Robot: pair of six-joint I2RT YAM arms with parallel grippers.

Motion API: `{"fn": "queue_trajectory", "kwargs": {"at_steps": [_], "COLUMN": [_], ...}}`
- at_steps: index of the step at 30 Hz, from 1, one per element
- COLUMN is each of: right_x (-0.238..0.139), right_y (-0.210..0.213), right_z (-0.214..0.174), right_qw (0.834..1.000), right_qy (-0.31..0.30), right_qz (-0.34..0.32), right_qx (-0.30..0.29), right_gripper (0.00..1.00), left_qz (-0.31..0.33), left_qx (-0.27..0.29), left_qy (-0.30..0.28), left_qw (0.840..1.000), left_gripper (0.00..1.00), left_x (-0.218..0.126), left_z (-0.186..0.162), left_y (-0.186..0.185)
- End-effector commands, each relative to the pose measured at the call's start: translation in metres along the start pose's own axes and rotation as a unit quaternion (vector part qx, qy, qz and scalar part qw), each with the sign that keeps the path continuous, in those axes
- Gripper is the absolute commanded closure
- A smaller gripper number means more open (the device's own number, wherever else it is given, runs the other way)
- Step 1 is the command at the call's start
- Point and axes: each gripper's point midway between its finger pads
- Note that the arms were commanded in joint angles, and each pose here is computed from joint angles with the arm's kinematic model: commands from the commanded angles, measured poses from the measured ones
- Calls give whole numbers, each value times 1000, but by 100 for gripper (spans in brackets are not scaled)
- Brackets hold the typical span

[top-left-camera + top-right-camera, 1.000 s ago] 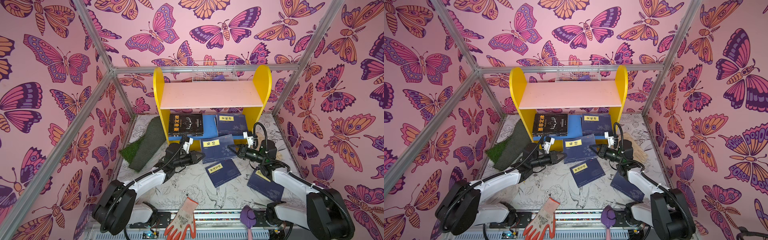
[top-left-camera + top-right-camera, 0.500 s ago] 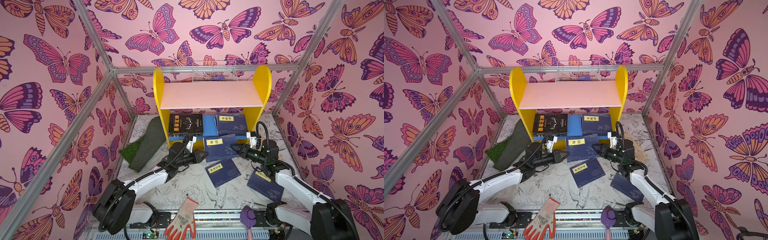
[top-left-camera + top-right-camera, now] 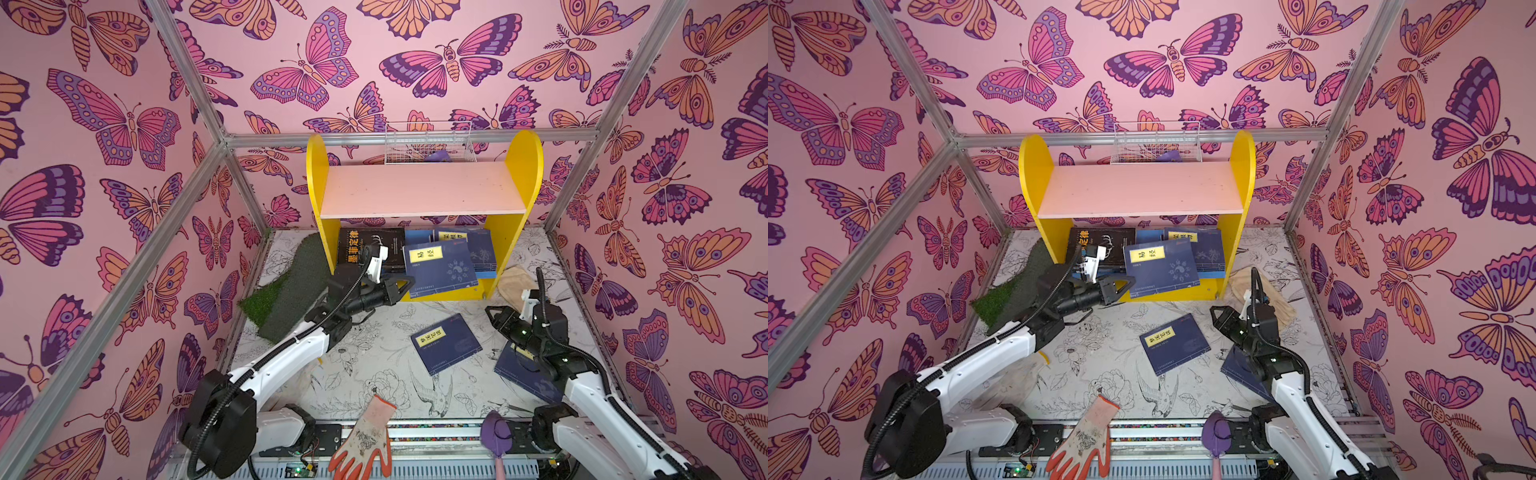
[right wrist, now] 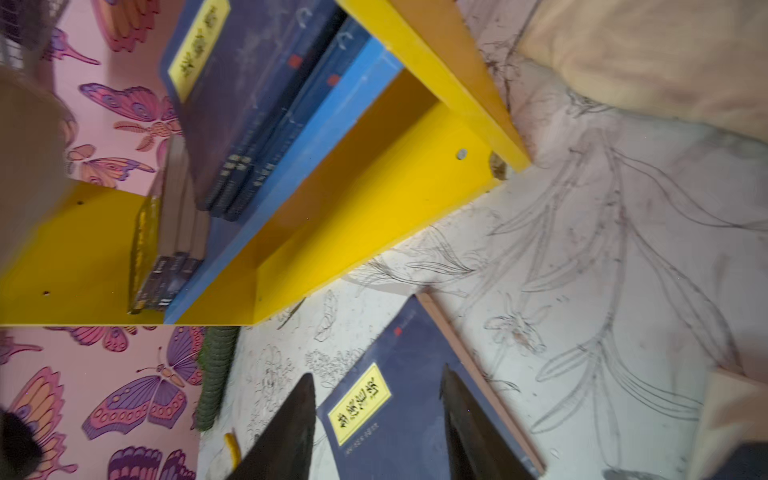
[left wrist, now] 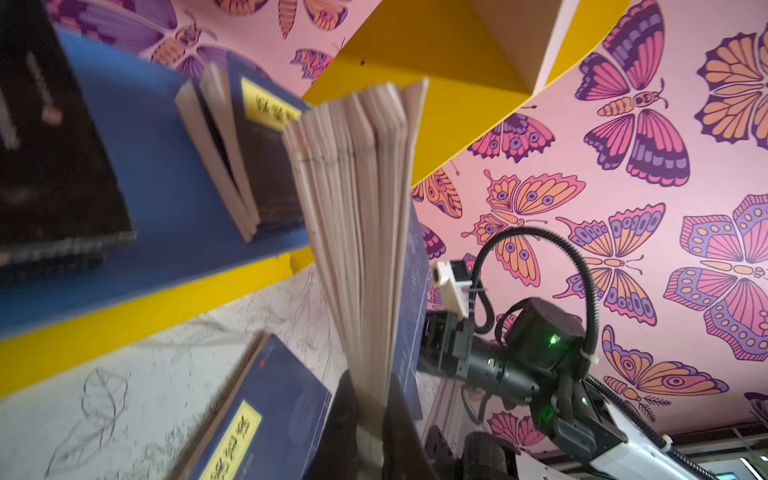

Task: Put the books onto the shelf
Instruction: 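Open the right gripper and draw it back while the left holds the book, then lower the book onto the blue book stack on the shelf with the left gripper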

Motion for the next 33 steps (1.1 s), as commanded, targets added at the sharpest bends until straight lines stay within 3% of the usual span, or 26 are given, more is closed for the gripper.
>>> {"fn": "queue_trajectory", "kwargs": {"at_steps": [1,11,17,33], "right_x": [0,3,4,7], "right_y": [-13,-2,-4,-11], "right_z": [-2,-2,-8,-15], "right_qw": [999,999,999,999], "right_qy": [5,24,34,46], "right_qz": [-36,-15,-14,-22], "right_qx": [0,-15,-13,-9], "right_gripper": [50,51,51,51], "left_qz": [-14,-13,-23,-46], "left_qx": [47,79,68,46], "left_qy": [1,7,-3,49], "left_qw": [999,997,997,997], "left_gripper": [100,100,100,100], "left_x": [18,79,100,144], "left_z": [20,46,49,39], "left_y": [-7,16,30,47]}}
Point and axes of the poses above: each gripper's point midway between its finger pads, its own x axis out along the fingers, its own y axis along the line the jaws close on, z = x × y, and after that the axes turned 9 degrees about -x, right-handed
